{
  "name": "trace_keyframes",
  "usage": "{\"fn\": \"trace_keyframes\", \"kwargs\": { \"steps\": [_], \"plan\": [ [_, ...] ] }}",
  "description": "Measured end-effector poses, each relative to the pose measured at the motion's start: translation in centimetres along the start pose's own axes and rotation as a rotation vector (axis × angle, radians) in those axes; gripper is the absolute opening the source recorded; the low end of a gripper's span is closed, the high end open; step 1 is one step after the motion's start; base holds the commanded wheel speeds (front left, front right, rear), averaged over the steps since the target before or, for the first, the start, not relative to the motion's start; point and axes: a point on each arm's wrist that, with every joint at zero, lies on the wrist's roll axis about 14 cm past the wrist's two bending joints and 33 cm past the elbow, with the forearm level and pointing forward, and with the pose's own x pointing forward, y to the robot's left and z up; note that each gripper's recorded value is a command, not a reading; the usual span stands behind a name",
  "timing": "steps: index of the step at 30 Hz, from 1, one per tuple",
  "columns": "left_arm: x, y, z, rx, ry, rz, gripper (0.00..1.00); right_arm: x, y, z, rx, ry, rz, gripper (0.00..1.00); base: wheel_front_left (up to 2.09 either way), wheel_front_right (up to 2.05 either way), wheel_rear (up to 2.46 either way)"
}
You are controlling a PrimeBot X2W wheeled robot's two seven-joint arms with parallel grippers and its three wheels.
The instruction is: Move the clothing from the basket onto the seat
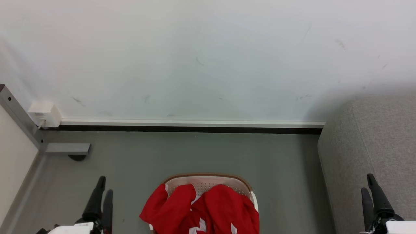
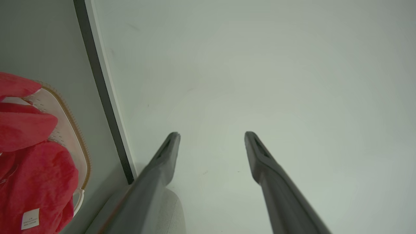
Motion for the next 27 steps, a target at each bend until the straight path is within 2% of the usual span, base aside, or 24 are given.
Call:
{"fn": "trace_keyframes", "kwargs": {
  "steps": [6, 12, 27],
  "plan": [
    [0.1, -0.3, -0.1, 0.004, -0.013, -0.008, 1.00, 0.2, 0.6, -0.7, -0.006, 0.004, 0.018, 1.00, 0.00, 0.00, 0.00],
    [0.2, -0.9, 0.0, 0.061, -0.029, -0.027, 1.00, 0.3, 1.4, -1.5, -0.053, 0.012, 0.042, 1.00, 0.00, 0.00, 0.00],
    [0.2, -2.5, 0.5, 0.320, -0.072, -0.068, 1.00, 0.6, 3.1, -3.0, -0.285, 0.036, 0.100, 1.00, 0.00, 0.00, 0.00]
  ]
}}
